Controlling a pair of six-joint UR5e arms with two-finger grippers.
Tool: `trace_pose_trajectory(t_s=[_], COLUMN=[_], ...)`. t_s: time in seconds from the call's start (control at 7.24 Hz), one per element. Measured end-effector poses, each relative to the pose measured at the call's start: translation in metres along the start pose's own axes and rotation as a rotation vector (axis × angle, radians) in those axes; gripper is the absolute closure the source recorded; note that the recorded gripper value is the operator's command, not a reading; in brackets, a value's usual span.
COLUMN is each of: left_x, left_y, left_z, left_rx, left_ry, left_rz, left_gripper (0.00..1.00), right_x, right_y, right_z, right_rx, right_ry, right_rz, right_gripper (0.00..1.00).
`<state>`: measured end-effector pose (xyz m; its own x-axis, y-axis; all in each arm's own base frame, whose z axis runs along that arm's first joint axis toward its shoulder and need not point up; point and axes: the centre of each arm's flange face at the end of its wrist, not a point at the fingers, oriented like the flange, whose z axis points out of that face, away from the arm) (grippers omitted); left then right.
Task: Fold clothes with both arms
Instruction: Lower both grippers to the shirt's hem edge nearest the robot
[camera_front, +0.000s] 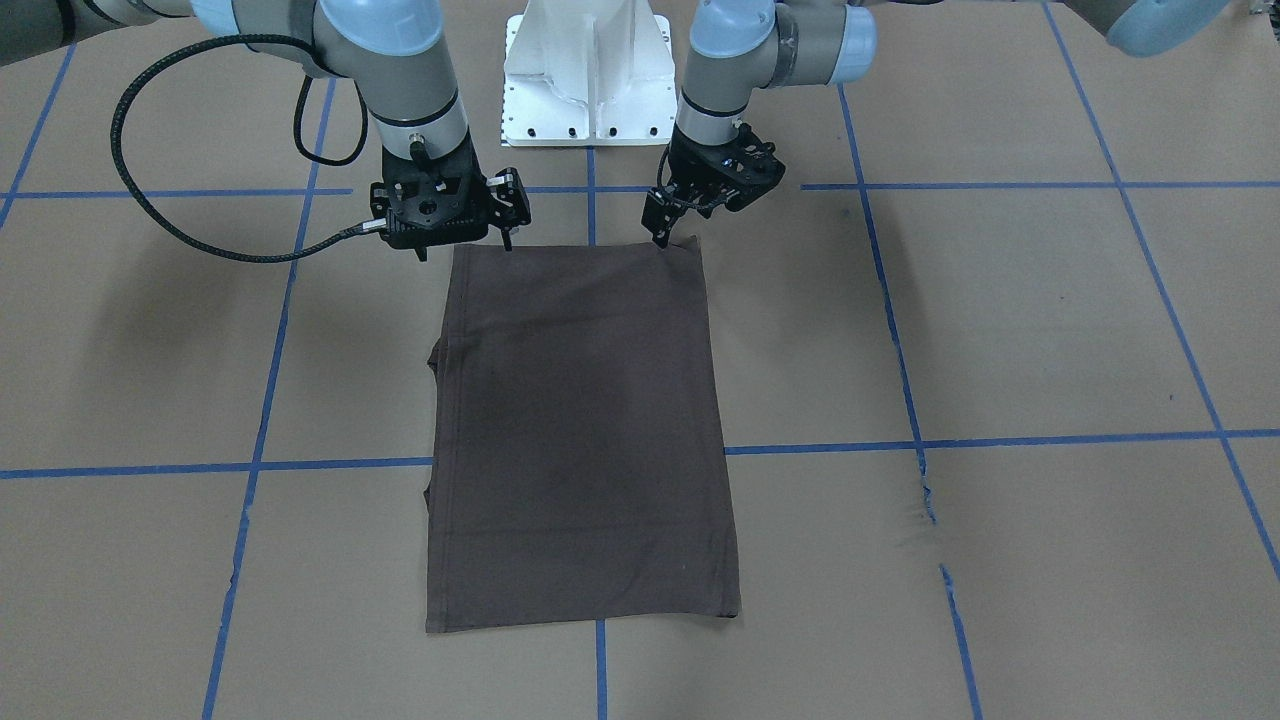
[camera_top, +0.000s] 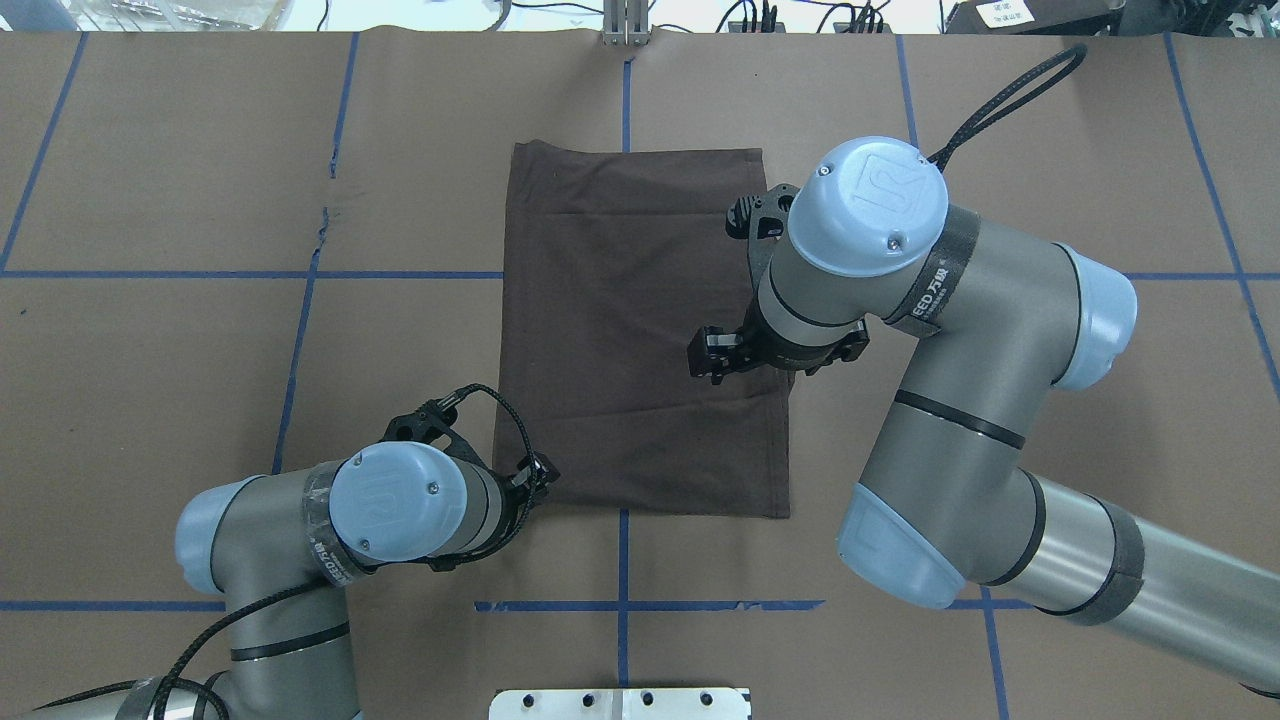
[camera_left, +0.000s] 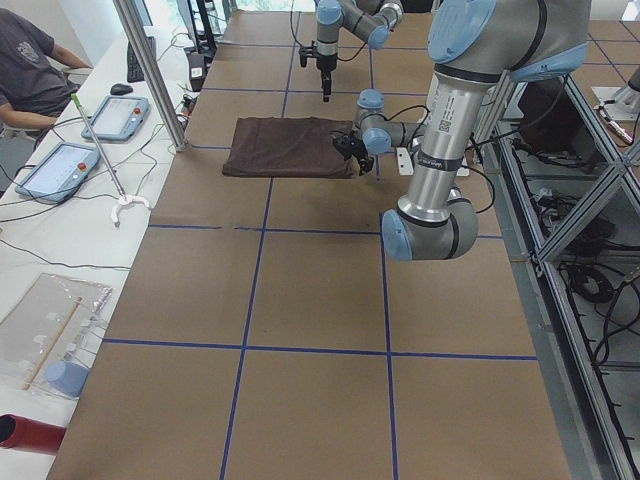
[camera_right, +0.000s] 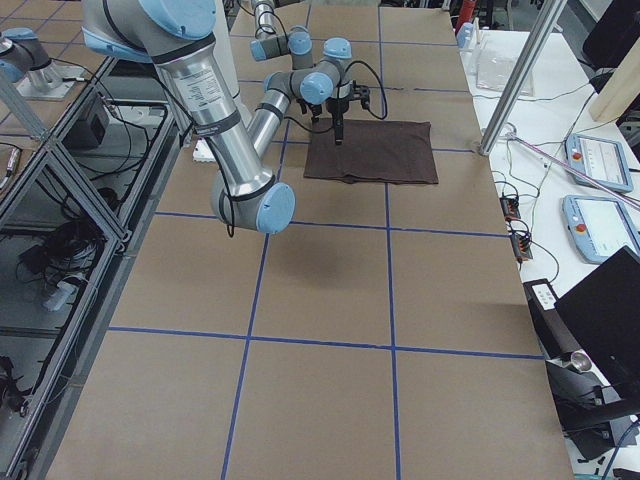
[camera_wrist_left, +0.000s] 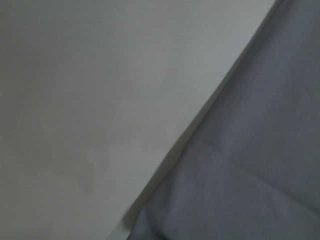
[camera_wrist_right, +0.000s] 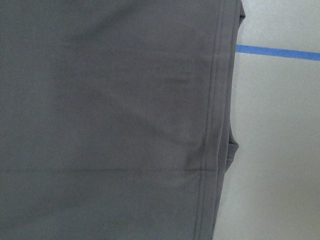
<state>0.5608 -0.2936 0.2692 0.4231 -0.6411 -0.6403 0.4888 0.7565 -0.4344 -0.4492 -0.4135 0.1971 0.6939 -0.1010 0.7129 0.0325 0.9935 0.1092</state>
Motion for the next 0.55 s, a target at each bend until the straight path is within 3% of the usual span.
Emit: trace_pose_trajectory(t_s=[0.55], left_x=[0.004], left_y=[-0.016], left_z=[0.007], left_rx=[0.03], left_ry=[-0.006], left_rz=[-0.018], left_gripper=[0.15], right_x=[0.002], right_y=[-0.003], right_z=[-0.002], right_rx=[0.004], right_ry=[-0.005], right_rz=[0.005], right_gripper=[0.0])
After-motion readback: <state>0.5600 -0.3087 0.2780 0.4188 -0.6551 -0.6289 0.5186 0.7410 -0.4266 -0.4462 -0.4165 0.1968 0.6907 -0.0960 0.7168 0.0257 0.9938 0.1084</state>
